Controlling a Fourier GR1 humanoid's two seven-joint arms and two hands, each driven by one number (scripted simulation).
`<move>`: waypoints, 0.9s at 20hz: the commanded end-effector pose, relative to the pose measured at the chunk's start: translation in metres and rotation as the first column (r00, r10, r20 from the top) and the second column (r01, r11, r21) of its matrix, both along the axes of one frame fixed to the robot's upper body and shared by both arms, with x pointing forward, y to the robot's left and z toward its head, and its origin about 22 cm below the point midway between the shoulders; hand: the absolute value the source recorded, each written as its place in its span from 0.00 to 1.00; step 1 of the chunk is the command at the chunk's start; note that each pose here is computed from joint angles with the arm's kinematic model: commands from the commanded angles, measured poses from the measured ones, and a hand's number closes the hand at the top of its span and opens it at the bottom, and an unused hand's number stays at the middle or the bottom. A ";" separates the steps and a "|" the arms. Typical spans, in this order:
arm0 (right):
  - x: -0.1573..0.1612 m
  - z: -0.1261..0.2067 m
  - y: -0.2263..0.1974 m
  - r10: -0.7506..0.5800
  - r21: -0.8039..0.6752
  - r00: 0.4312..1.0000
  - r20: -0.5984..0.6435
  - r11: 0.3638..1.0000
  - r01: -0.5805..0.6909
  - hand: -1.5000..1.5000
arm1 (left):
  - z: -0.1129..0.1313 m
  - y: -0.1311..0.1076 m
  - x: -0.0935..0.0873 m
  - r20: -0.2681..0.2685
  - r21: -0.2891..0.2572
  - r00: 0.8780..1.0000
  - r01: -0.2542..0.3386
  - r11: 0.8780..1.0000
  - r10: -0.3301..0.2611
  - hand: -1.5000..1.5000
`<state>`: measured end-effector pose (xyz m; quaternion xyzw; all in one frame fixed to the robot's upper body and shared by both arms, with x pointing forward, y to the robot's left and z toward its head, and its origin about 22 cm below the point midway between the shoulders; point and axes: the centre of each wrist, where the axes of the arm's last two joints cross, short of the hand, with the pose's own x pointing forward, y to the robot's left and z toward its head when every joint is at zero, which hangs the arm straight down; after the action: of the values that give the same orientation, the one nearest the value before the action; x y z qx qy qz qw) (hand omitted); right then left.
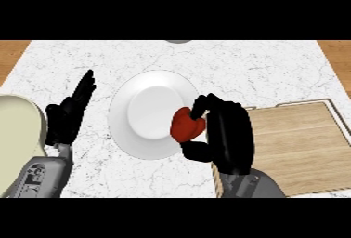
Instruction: Pick the bell pepper from the tray and place it in the plate
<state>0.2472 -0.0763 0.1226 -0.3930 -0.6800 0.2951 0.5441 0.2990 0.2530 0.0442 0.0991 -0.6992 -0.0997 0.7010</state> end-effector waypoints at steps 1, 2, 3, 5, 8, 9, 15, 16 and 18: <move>0.022 0.017 0.031 0.023 0.021 0.999 -0.037 1.000 -0.022 1.00 | -0.007 0.004 0.000 0.003 0.002 1.000 0.003 1.000 -0.003 0.50; 0.037 -0.011 0.033 0.029 0.032 0.999 -0.045 0.999 -0.027 1.00 | 0.003 -0.001 0.005 0.024 -0.001 1.000 0.015 1.000 -0.015 0.50; 0.031 -0.004 0.043 0.044 0.032 0.999 -0.026 0.999 -0.043 1.00 | -0.007 0.001 0.001 -0.001 -0.002 1.000 0.023 1.000 -0.023 0.50; 0.050 -0.002 0.057 0.035 0.043 0.997 -0.068 0.999 -0.032 1.00 | -0.001 -0.002 0.005 0.001 -0.015 1.000 0.016 1.000 -0.016 0.50; 0.065 -0.018 0.070 0.028 -0.010 0.995 -0.093 1.000 -0.029 1.00 | -0.004 -0.006 0.001 0.004 -0.004 0.999 0.032 0.999 -0.032 0.50; 0.086 -0.010 0.066 0.000 -0.074 0.993 -0.118 0.997 -0.009 1.00 | 0.002 -0.022 0.015 0.011 0.005 1.000 0.026 1.000 -0.026 0.50; 0.099 -0.061 0.065 -0.080 -0.082 0.970 -0.231 0.995 0.063 1.00 | 0.014 -0.018 0.024 0.022 -0.005 0.998 0.058 0.998 -0.058 0.50; 0.097 -0.059 0.071 -0.102 -0.065 0.963 -0.251 0.994 0.088 1.00 | -0.011 -0.015 0.008 0.016 -0.021 0.998 0.064 0.998 -0.064 0.50; 0.099 -0.069 0.069 -0.106 -0.032 0.950 -0.293 0.994 0.101 0.00 | 0.003 -0.029 0.018 0.021 -0.007 0.997 0.073 0.997 -0.073 0.50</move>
<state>0.3387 -0.0044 0.0720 -0.3924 -0.5890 0.3562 0.6101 0.3124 0.2351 0.0447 0.0770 -0.7068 -0.1177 0.6933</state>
